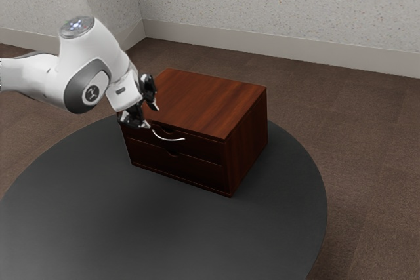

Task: Pull the drawer handle with one arm to open the drawer

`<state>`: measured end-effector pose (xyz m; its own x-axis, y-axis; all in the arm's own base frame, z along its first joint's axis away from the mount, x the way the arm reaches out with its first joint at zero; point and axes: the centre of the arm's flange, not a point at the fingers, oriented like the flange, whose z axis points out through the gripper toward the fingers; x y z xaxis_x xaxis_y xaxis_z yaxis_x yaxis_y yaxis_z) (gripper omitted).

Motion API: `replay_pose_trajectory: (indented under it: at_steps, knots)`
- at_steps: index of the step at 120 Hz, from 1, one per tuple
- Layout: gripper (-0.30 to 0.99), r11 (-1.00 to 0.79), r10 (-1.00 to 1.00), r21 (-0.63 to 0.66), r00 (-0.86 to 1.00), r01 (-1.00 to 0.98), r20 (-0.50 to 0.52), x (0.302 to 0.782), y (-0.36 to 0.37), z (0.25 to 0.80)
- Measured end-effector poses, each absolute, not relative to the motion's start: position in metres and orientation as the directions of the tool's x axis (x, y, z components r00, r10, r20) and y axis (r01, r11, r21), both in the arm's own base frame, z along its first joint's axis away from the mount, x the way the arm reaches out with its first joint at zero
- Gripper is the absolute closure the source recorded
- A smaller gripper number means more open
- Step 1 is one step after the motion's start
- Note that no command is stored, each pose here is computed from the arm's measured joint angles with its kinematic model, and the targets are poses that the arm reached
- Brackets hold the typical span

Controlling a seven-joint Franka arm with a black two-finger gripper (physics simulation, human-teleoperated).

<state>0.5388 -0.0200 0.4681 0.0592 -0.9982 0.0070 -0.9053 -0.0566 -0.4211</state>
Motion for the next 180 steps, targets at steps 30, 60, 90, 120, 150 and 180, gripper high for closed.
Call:
replay_pose_trajectory:
  at_steps: [30, 60, 90, 120, 150, 180]
  knots:
    - [0.41, -0.017, -1.000, -0.410, 0.019, -0.912, -0.001, 0.545, -0.020, 0.450]
    - [0.43, 0.003, -1.000, -0.394, -0.008, -0.919, 0.011, 0.550, -0.019, 0.432]
    - [0.51, 0.026, -0.999, -0.383, -0.032, -0.923, 0.009, 0.552, -0.018, 0.423]
    - [0.54, 0.041, -0.999, -0.365, -0.049, -0.930, 0.012, 0.554, -0.019, 0.411]
    - [0.54, 0.028, -0.998, -0.354, -0.044, -0.935, 0.036, 0.555, -0.020, 0.402]
    - [0.55, 0.027, -0.998, -0.343, -0.045, -0.939, 0.044, 0.557, -0.020, 0.395]
